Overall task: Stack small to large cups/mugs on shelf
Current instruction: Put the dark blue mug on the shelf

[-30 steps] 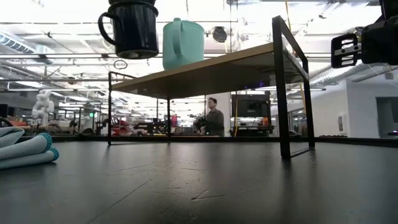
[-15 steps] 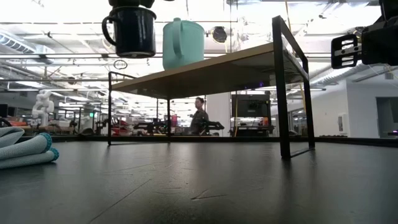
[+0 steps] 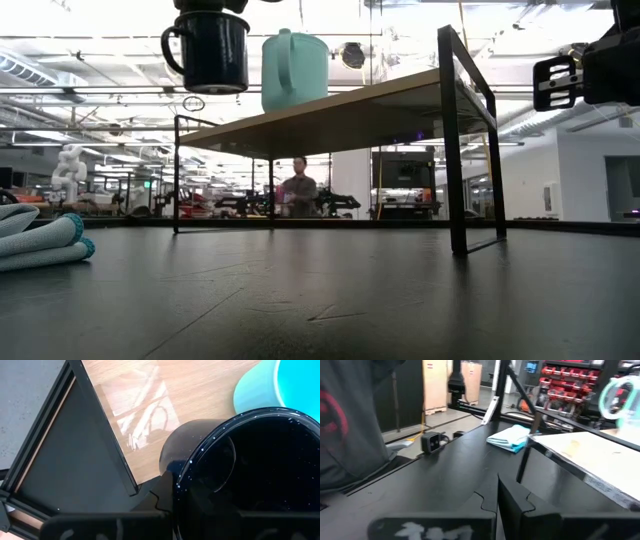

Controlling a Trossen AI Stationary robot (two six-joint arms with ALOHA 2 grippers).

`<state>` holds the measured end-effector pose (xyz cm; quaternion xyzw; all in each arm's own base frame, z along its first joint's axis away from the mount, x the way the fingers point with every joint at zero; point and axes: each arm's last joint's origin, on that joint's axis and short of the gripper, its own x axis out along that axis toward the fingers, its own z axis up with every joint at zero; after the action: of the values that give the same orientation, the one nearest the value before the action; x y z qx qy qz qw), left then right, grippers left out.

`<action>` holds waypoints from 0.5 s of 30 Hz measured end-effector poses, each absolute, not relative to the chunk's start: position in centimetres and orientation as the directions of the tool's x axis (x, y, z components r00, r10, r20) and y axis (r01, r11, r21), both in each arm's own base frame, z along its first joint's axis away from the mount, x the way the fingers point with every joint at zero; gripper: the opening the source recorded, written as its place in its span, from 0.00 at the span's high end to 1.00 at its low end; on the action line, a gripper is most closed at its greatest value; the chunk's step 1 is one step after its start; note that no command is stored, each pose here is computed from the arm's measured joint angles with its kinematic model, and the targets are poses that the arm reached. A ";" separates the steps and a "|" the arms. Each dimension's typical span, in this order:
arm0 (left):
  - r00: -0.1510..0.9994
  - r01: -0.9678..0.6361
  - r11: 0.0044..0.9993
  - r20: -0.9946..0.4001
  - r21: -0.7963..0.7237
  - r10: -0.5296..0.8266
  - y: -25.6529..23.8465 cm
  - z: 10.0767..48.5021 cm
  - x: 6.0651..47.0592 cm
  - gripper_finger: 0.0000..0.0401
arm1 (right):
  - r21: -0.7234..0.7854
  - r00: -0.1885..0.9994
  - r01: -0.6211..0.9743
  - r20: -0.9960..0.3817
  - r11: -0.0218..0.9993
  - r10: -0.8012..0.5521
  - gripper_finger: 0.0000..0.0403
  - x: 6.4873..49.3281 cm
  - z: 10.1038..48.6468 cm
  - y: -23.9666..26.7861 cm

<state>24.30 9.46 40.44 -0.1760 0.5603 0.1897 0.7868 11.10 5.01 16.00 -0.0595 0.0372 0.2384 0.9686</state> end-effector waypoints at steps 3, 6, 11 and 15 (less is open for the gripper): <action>0.300 -0.496 0.866 -0.948 -0.064 0.101 9.5 40.4 24.3 0.96 | -0.095 0.874 -0.485 -0.101 0.869 0.476 1.00 11.1 16.0 5.1; 0.300 -0.496 0.866 -0.949 -0.064 0.101 9.5 40.4 24.3 0.96 | -0.095 0.873 -0.485 -0.101 0.869 0.476 1.00 11.1 16.0 5.1; 0.305 -0.519 0.851 -0.947 -0.078 0.099 10.2 40.2 24.6 0.96 | -0.096 0.874 -0.485 -0.100 0.869 0.476 1.00 11.1 16.0 5.1; 0.287 -0.525 0.846 -0.955 -0.091 0.075 11.0 39.4 25.2 0.96 | -0.096 0.874 -0.485 -0.100 0.869 0.476 1.00 11.1 16.0 5.1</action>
<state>25.25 11.01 39.40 -0.1992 0.5653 0.1929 0.7769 11.06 5.07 16.01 -0.0589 0.0365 0.2487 0.9661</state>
